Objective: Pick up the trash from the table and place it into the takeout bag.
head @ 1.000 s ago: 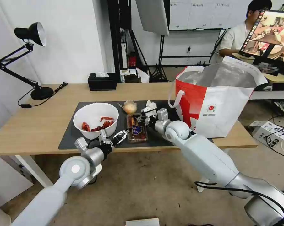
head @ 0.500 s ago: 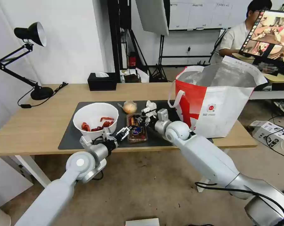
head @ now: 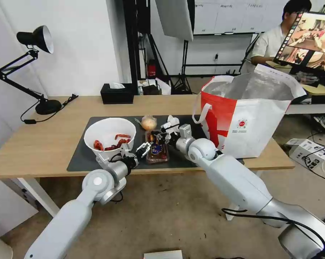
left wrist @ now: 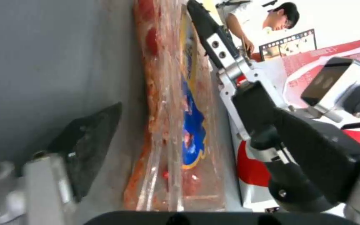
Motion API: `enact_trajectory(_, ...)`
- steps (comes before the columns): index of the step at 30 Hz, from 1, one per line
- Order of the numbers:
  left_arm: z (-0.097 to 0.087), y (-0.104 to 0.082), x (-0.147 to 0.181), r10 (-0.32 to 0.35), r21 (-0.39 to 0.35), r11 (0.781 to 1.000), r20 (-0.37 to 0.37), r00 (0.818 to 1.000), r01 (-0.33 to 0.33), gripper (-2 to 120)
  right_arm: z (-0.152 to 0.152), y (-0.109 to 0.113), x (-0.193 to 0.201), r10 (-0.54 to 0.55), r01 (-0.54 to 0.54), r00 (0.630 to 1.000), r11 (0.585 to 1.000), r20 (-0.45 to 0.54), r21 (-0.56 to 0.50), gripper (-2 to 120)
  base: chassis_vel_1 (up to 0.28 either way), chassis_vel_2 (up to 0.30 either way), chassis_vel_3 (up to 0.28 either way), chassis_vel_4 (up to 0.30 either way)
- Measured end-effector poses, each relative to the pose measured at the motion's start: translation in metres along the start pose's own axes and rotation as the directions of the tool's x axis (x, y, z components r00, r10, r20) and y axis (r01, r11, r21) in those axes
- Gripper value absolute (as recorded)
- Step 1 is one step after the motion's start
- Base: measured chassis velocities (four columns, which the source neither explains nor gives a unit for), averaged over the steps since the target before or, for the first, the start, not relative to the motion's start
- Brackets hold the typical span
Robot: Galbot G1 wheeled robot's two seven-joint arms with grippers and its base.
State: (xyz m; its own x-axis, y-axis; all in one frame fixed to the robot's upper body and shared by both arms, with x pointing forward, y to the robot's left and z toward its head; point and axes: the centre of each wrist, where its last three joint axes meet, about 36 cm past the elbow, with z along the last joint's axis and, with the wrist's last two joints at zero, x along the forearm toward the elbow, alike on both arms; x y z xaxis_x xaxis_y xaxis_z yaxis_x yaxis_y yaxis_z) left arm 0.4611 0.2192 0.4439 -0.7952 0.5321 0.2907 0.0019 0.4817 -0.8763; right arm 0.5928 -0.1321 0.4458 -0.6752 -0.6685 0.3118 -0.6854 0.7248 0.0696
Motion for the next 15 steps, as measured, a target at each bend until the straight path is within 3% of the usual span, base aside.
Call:
enact_trajectory(6, 0.0020, 0.0008, -0.0017, -0.009, -0.007, 1.000, -0.003, 1.000, 0.009, 79, -0.0005, -0.0009, 0.0004, 0.004, -0.004, 1.000, 1.000, 0.002, -0.002, 0, 0.000, 0.000, 0.000, 0.000)
enact_trajectory(8, 0.0032, 0.0009, -0.0021, -0.010, -0.011, 1.000, -0.008, 1.000, 0.010, 68, -0.0008, -0.0017, 0.0009, 0.008, -0.008, 1.000, 1.000, 0.003, -0.002, 0, 0.000, 0.000, 0.000, 0.000)
enact_trajectory(13, 0.0056, 0.0019, -0.0022, -0.013, -0.016, 1.000, -0.011, 1.000, 0.013, 53, -0.0011, -0.0024, 0.0014, 0.010, -0.010, 1.000, 1.000, 0.004, -0.003, 0, 0.000, 0.000, 0.000, 0.000)
enact_trajectory(15, 0.0069, 0.0028, -0.0020, -0.017, -0.020, 1.000, -0.011, 1.000, 0.017, 41, -0.0006, -0.0026, 0.0017, 0.011, -0.011, 1.000, 1.000, 0.003, -0.004, 0, 0.000, 0.000, 0.000, 0.000)
